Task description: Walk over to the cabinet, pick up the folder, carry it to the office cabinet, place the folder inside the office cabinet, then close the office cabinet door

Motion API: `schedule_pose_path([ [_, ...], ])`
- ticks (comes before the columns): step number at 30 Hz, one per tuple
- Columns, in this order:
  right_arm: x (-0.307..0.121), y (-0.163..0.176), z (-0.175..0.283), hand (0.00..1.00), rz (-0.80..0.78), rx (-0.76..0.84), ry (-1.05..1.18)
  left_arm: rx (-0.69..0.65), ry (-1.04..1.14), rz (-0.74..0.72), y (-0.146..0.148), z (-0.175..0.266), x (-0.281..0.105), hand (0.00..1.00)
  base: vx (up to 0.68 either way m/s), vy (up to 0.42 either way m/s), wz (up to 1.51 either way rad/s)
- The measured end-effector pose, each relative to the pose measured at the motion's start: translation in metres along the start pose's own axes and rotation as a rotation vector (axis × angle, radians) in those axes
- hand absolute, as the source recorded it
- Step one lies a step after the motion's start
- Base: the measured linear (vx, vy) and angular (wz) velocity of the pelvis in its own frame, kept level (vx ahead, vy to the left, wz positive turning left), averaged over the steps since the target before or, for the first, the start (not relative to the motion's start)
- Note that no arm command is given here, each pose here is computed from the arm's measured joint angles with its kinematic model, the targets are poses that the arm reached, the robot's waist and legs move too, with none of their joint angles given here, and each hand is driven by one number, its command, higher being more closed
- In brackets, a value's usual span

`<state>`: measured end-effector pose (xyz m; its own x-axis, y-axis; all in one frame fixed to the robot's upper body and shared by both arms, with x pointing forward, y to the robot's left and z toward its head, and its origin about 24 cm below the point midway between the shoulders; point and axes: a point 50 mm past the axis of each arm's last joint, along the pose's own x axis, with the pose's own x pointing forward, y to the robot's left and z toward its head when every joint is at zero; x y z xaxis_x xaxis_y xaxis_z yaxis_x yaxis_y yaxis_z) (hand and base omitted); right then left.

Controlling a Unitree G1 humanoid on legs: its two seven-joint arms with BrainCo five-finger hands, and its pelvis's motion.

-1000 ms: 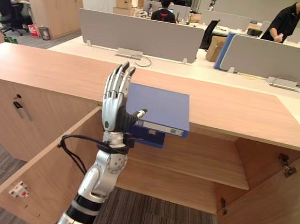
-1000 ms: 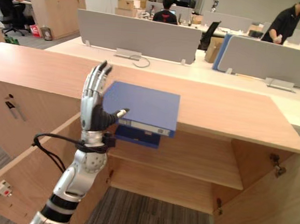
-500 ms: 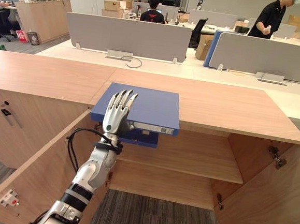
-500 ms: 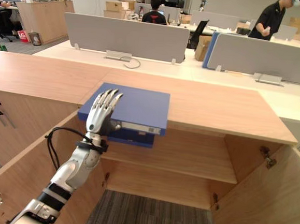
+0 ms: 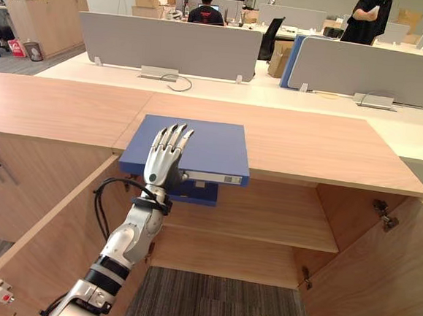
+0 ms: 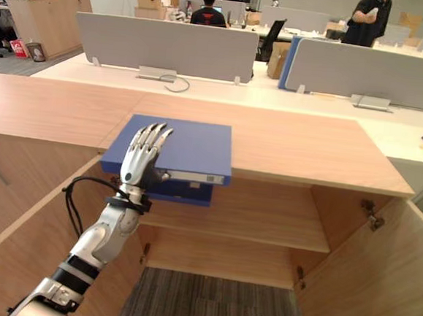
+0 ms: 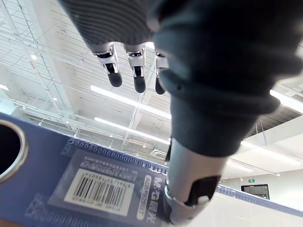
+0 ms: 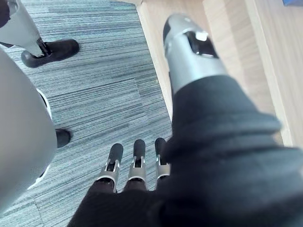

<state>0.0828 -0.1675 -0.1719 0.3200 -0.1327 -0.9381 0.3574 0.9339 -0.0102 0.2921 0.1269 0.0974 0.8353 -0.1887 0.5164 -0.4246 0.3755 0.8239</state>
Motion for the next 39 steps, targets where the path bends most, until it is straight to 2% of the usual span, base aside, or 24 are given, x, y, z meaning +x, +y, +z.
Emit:
schedule_pose_path([
  [17, 0.000, 0.002, 0.001, 0.00, 0.006, -0.011, -0.002, 0.043, 0.063, -0.147, -0.025, -0.017, -0.013, 0.00, 0.00, 0.002, 0.00],
  [18, 0.000, 0.002, 0.001, 0.00, 0.006, -0.011, -0.002, 0.046, 0.068, -0.154, -0.026, -0.019, -0.014, 1.00, 0.00, 0.000, 0.00],
  [28, 0.000, 0.004, 0.001, 0.00, 0.016, -0.039, -0.002, 0.184, 0.068, -0.141, -0.023, -0.032, 0.002, 1.00, -0.03, 0.024, -0.04],
  [39, 0.000, 0.003, 0.001, 0.00, 0.014, -0.031, -0.001, 0.203, 0.032, -0.102, -0.018, -0.029, 0.014, 1.00, 0.00, 0.003, 0.00],
])
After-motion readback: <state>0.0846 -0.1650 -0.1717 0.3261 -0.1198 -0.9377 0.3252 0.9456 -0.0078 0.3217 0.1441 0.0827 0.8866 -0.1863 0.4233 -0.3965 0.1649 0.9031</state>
